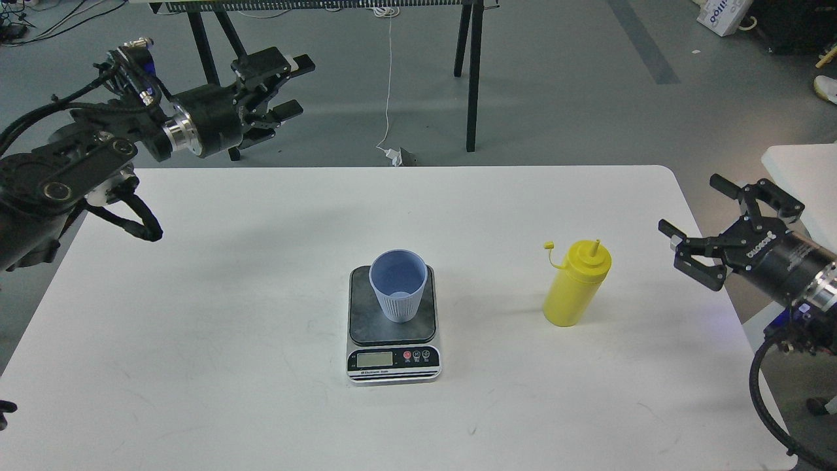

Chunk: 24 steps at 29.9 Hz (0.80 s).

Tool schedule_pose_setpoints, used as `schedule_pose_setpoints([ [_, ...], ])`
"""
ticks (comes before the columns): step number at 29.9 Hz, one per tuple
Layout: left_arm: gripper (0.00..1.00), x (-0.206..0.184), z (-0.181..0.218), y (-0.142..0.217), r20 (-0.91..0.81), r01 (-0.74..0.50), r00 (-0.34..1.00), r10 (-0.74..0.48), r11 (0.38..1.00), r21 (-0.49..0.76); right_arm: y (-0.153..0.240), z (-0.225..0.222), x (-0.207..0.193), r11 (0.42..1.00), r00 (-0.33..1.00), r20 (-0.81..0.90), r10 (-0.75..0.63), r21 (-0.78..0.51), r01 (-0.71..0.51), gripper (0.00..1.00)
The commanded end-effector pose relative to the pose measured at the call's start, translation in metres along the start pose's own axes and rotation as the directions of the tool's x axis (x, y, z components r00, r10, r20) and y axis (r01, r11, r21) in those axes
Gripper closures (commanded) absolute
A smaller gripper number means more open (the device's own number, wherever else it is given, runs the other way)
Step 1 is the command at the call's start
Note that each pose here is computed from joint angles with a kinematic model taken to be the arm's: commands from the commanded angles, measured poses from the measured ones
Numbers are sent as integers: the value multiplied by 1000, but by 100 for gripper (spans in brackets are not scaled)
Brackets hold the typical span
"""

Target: Pour seasoning into cup on scale with both arms

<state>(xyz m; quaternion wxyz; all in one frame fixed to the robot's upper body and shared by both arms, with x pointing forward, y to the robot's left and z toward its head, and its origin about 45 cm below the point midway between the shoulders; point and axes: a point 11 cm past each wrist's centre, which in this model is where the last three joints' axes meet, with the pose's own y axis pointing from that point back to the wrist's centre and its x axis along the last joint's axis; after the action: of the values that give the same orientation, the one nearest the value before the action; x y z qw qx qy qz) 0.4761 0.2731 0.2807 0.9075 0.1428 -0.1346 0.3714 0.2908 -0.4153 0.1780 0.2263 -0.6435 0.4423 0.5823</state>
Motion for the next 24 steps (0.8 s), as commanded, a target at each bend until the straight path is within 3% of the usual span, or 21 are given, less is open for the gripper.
schedule_pose_setpoints([
  [1, 6, -9, -9, -2, -21, 12, 1000, -12, 1000, 8, 32, 33, 42, 995, 990, 95, 100, -26, -98, 1],
  [8, 5, -21, -18, -5, -35, 33, 999, -33, 999, 19, 31, 61, 79, 989, 973, 179, 146, -19, -145, 1],
  [12, 5, -24, -17, -8, -35, 41, 999, -40, 999, 16, -8, 79, 84, 993, 975, 187, 119, -48, -112, 1],
  [24, 5, -26, -28, -2, -47, 39, 998, -37, 999, 37, -43, 97, 101, 990, 967, 212, 140, -63, -130, 1],
])
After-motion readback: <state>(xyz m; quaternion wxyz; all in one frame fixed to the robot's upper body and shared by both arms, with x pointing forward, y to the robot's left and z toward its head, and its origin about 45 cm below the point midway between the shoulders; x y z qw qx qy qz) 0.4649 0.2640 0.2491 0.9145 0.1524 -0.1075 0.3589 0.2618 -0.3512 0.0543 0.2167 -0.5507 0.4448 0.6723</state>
